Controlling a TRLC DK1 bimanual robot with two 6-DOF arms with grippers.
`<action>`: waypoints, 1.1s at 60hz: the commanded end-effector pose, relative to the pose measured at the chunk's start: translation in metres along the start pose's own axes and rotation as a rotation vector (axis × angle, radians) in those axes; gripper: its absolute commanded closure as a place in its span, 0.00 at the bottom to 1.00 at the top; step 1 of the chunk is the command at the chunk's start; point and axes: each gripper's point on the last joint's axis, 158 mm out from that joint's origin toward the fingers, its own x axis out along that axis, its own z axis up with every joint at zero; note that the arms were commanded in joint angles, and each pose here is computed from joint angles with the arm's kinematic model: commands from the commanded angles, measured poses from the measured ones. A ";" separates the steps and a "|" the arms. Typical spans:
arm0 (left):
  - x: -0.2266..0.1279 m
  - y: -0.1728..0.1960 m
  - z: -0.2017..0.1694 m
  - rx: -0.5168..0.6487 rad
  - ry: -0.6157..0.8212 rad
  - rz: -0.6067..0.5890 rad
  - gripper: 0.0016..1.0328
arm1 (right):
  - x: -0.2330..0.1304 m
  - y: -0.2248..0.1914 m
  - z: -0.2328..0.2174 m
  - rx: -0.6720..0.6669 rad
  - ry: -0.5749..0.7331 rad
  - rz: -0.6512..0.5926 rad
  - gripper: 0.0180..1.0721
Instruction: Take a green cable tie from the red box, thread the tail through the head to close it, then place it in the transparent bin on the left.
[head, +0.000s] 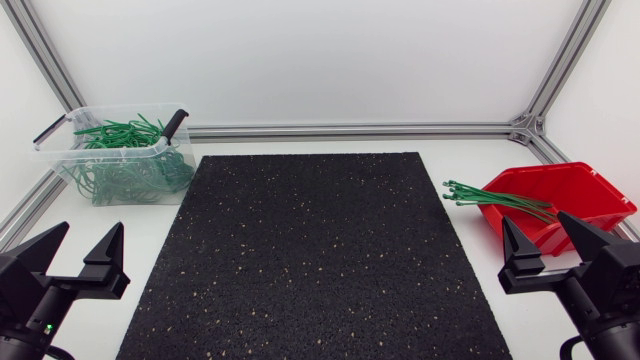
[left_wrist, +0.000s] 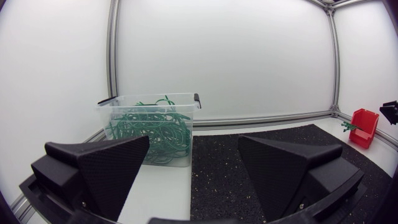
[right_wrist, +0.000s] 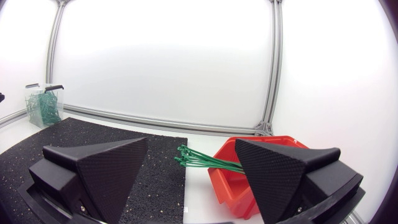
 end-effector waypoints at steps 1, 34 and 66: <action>0.001 -0.002 -0.023 -0.001 0.053 -0.009 0.04 | 0.000 0.002 -0.008 -0.011 0.015 0.007 0.03; 0.001 -0.001 -0.023 -0.001 0.053 -0.005 0.04 | -0.005 0.001 0.025 -0.008 -0.051 0.011 0.04; 0.002 -0.005 -0.022 0.000 0.049 -0.020 0.04 | 0.029 -0.004 0.134 -0.085 0.141 0.122 0.04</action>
